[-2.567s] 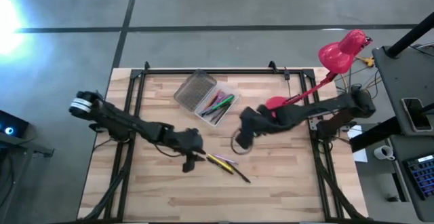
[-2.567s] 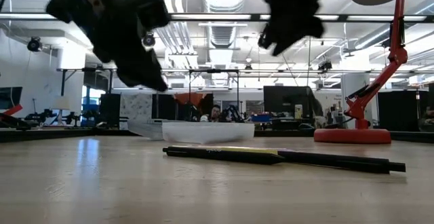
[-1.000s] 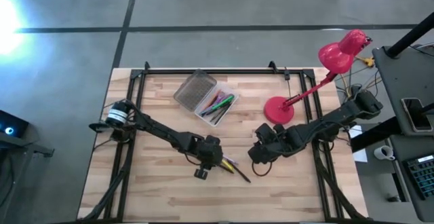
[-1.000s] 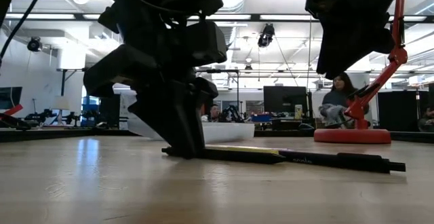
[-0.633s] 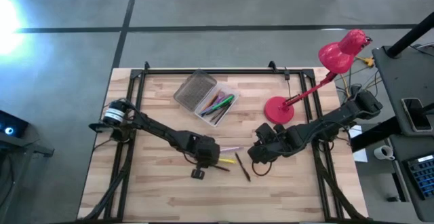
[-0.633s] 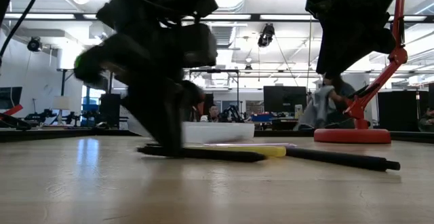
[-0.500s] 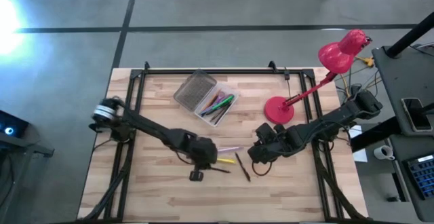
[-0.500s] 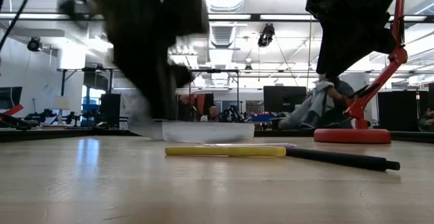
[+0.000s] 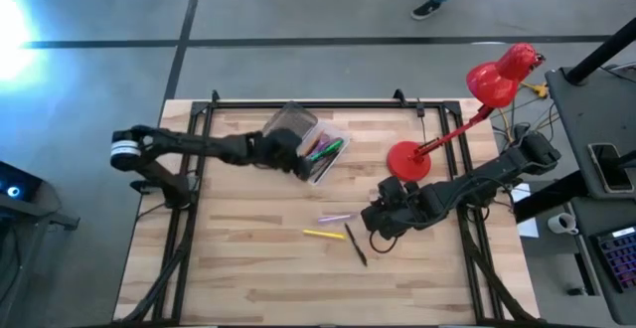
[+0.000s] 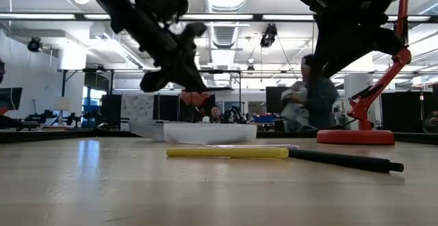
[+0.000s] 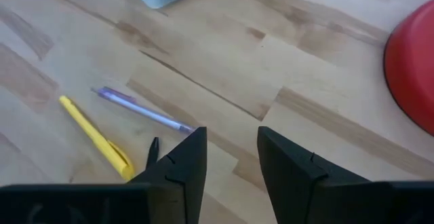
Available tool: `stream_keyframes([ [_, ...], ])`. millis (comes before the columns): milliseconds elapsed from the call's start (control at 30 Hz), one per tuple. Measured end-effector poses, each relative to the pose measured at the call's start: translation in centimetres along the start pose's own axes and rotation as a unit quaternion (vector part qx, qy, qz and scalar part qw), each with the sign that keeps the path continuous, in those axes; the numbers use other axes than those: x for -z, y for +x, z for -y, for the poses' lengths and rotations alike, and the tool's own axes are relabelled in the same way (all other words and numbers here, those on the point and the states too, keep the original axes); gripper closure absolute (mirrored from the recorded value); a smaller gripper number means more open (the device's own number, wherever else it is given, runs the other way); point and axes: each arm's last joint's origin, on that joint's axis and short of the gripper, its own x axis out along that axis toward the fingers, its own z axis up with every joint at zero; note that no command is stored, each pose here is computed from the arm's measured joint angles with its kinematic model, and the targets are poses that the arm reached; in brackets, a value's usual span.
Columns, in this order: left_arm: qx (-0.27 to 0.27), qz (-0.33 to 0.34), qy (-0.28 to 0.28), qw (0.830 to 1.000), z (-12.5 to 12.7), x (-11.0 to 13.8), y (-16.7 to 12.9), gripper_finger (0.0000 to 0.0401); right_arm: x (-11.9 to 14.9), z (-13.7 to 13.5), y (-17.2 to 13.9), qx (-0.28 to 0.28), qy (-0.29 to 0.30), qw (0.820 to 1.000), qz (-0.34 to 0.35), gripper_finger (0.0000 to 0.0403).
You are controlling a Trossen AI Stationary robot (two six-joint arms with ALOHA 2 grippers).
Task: Pick & place school supplies into a supply box
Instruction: Put the black pen into the black supply box, then put the violet pen into the black supply box
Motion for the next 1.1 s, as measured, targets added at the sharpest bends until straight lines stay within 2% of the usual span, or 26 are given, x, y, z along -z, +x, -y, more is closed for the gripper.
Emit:
stream_keyframes([
  [200, -0.048, 0.003, -0.043, 0.998, -3.6, -1.3, 1.7, 0.0389, 0.0, 0.0, 0.1, 0.0, 0.021, 1.0, 0.002, 0.028],
  [333, -0.051, 0.018, -0.052, 0.997, -4.0, -2.9, 3.0, 0.0379, 0.1, -0.4, 0.3, -0.011, -0.001, 1.0, 0.003, 0.028],
  [500, -0.065, 0.001, -0.023, 0.998, -4.0, -3.6, 4.5, 0.0322, 0.5, -1.1, 0.8, -0.03, -0.067, 0.997, -0.021, 0.028],
  [700, -0.089, -0.042, -0.001, 0.995, -3.8, -3.6, 4.1, 0.0257, 0.9, -1.9, 1.6, -0.059, -0.138, 0.988, -0.043, 0.028],
  [800, -0.061, -0.028, 0.034, 0.997, -2.2, -3.6, 2.5, 0.0244, 1.0, -2.7, 2.3, -0.086, -0.193, 0.977, -0.041, 0.028],
  [900, -0.02, -0.018, 0.078, 0.997, 0.2, -2.7, 0.0, 0.0243, 0.9, -3.3, 3.5, -0.103, -0.283, 0.953, -0.034, 0.028],
  [967, -0.002, -0.023, 0.097, 0.995, 1.5, -1.7, -1.4, 0.0243, 0.8, -3.6, 4.6, -0.107, -0.331, 0.937, -0.041, 0.028],
  [1100, 0.037, -0.015, 0.123, 0.992, 3.8, 0.7, -3.9, 0.0242, 0.2, -3.9, 6.9, -0.115, -0.386, 0.912, -0.08, 0.028],
])
